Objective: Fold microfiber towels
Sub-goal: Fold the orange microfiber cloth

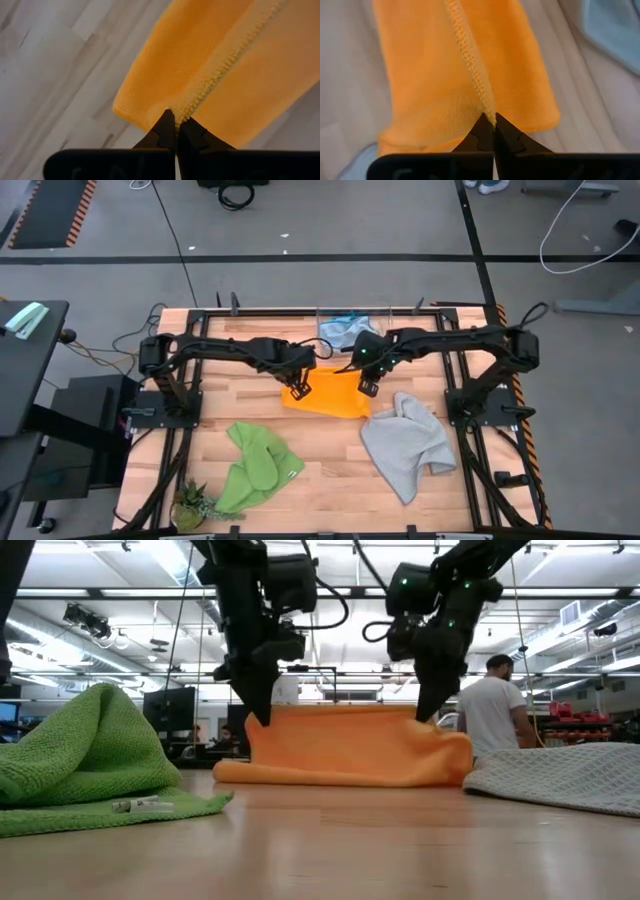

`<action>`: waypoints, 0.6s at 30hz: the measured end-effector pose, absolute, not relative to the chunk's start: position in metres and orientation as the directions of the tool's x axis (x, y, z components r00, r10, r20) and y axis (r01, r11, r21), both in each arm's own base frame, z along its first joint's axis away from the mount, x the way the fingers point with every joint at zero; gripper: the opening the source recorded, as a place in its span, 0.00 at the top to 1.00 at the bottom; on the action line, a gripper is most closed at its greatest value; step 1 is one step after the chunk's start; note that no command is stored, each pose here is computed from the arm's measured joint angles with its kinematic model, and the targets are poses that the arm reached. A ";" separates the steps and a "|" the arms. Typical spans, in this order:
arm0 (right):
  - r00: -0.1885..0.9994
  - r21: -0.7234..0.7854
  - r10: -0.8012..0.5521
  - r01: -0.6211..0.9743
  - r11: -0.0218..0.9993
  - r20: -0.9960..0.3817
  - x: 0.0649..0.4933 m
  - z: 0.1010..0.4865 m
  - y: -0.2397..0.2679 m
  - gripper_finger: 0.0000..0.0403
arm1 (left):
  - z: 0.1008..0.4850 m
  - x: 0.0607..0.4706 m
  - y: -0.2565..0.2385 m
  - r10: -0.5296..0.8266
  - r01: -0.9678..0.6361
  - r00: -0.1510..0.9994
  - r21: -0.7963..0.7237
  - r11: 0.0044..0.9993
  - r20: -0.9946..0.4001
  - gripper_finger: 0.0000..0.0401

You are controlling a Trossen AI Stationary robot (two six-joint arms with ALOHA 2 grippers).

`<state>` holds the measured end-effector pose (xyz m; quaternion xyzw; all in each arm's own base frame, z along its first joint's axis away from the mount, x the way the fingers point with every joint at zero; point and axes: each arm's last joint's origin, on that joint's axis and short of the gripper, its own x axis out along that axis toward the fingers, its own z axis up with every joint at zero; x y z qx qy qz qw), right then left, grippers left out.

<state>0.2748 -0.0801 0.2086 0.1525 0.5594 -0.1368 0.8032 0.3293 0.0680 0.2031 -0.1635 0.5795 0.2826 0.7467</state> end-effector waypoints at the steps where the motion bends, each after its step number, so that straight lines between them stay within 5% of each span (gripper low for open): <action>1: 0.340 0.092 -0.054 0.399 0.912 -0.939 0.276 0.206 -0.084 1.00 | 0.201 0.329 0.071 0.233 -0.616 0.162 0.086 0.783 -0.959 0.99; 18: 0.251 0.061 -0.079 0.505 0.861 -0.965 0.270 0.189 -0.109 0.94 | 0.189 0.323 0.093 0.258 -0.636 0.066 0.159 0.755 -0.964 0.94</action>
